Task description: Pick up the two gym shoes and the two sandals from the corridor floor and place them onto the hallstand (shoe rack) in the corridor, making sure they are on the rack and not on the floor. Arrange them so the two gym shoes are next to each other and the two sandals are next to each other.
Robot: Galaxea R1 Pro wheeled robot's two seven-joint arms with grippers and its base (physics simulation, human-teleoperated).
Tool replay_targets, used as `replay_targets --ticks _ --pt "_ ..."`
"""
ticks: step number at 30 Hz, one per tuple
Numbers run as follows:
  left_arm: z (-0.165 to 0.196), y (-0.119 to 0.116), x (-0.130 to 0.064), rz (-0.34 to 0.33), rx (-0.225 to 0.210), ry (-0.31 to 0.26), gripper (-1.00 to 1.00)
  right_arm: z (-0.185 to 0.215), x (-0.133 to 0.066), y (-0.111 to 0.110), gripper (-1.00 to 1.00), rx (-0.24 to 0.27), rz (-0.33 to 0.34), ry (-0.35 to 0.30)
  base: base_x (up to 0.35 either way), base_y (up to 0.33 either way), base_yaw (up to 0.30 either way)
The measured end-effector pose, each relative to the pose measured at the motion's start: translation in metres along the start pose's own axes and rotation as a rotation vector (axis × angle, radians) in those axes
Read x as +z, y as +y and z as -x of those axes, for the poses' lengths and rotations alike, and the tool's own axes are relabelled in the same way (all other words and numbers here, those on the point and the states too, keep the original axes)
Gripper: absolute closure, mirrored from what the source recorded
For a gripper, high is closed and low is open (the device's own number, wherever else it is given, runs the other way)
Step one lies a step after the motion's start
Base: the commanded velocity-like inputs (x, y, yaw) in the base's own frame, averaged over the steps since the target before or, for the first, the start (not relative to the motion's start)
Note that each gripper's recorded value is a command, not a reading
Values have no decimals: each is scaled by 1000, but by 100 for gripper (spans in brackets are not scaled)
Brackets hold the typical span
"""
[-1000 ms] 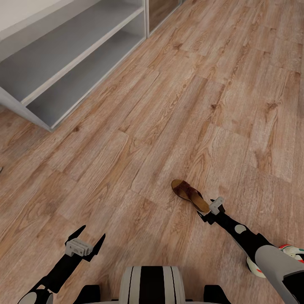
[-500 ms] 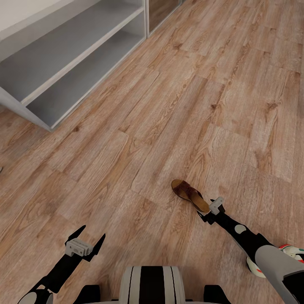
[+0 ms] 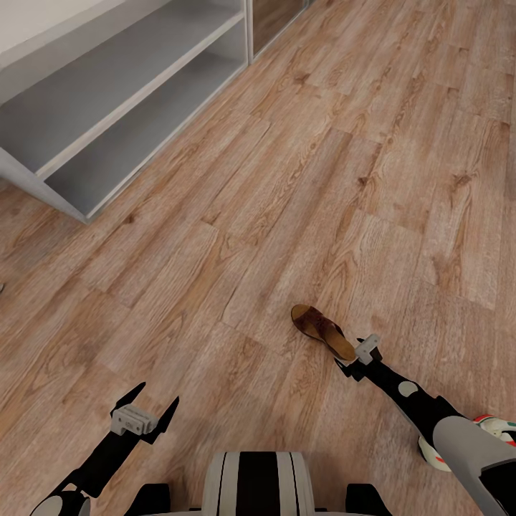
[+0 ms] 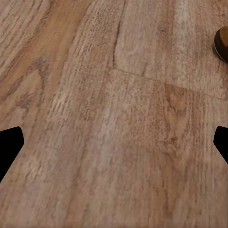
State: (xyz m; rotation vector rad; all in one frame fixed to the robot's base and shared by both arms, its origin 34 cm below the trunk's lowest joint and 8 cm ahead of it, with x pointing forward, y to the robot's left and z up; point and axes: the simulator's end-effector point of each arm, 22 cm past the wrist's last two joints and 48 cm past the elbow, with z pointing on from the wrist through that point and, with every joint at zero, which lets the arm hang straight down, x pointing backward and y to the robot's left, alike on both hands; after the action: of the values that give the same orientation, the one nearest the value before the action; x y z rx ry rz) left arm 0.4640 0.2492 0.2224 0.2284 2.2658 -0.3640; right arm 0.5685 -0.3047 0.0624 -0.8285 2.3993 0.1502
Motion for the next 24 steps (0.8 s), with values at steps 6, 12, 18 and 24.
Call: replay_targets --ticks 6,12,18,24 --pt "0 -1 0 0 -3 -1 -100 0 0 0 -100 0 1 0 0 0 0" --pt "0 -1 0 -1 -4 -1 -100 0 0 1 -100 0 1 -1 0 0 0" --pt "0 -2 1 -1 -4 -2 -100 2 1 3 -100 1 4 -2 0 0 0" --pt "0 -2 1 -1 -5 -2 -100 2 2 5 -100 2 5 -3 0 0 0"
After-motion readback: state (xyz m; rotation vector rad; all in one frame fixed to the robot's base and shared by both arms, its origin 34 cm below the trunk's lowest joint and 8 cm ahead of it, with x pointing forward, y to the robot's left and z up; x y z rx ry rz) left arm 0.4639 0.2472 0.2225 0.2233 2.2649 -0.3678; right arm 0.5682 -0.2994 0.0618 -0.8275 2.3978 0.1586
